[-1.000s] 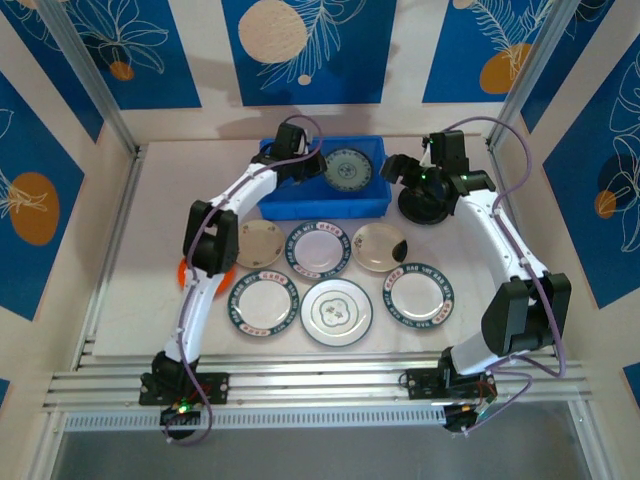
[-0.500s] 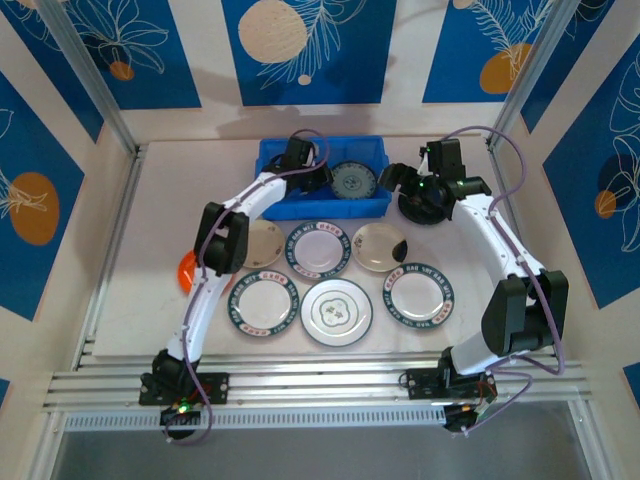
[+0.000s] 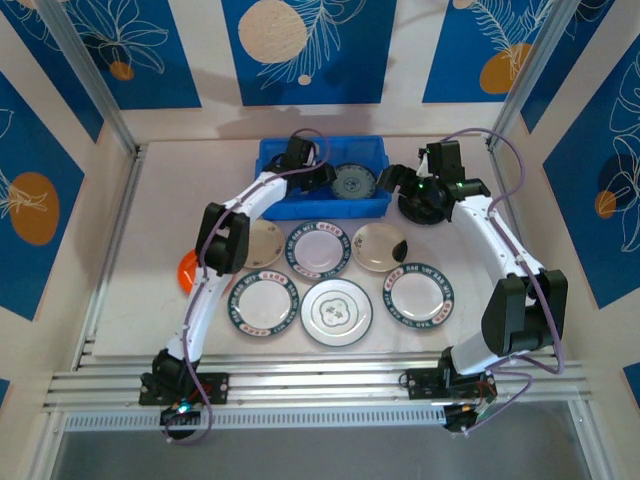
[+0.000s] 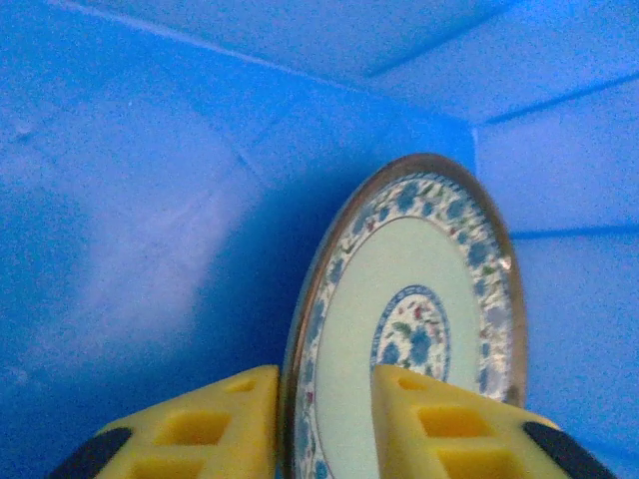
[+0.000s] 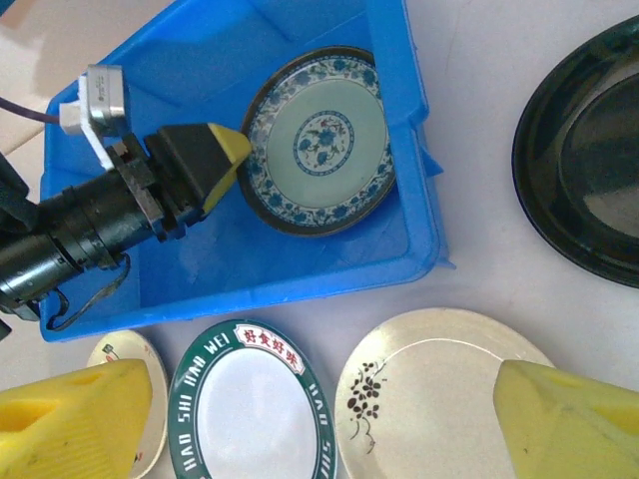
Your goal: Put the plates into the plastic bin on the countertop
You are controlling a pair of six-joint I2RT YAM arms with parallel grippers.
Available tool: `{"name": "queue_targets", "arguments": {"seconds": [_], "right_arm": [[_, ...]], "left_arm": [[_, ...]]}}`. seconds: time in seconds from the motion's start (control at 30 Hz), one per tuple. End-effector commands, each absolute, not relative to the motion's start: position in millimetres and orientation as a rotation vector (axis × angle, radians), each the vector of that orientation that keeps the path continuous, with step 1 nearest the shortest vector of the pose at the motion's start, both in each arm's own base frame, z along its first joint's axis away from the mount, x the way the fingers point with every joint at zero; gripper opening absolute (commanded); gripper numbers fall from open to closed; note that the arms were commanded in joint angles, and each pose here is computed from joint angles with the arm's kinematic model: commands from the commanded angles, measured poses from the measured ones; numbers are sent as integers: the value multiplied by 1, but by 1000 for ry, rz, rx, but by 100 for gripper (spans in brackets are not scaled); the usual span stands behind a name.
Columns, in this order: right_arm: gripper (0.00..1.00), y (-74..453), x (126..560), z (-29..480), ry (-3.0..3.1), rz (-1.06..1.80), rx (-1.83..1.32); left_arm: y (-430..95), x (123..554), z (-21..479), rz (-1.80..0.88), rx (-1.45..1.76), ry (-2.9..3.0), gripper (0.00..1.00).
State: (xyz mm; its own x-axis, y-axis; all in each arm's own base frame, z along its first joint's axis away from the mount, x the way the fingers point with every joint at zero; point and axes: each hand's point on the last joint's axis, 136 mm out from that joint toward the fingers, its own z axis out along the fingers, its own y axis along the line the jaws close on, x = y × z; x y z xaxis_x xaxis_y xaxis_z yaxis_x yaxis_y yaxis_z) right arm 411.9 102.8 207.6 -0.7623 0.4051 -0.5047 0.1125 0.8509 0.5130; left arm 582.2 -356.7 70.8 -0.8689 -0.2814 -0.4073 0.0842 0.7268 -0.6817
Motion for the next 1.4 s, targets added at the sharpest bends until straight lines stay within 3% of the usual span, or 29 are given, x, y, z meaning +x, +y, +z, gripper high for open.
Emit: {"name": "queue_targets", "arguments": {"seconds": [0.0, 0.4, 0.5, 0.7, 1.0, 1.1, 1.37], "right_arm": [[89, 106, 410, 207, 2399, 651, 369], [89, 100, 403, 214, 2387, 615, 357], [89, 98, 394, 210, 2398, 607, 356], [89, 101, 368, 195, 2457, 586, 337], [88, 50, 316, 170, 2441, 462, 543], [87, 39, 307, 171, 2404, 474, 610], [85, 29, 303, 178, 2351, 557, 676]], "left_arm": [[-365, 581, 79, -1005, -87, 2432, 39], [-343, 588, 128, -885, -20, 2371, 71], [-330, 589, 153, -805, 5, 2335, 74], [-311, 571, 208, -712, 73, 2280, 74], [-316, 478, 271, -791, 284, 2236, 70], [-347, 436, 268, -858, 417, 2261, 67], [-397, 327, 200, -984, 592, 2422, 56]]}}
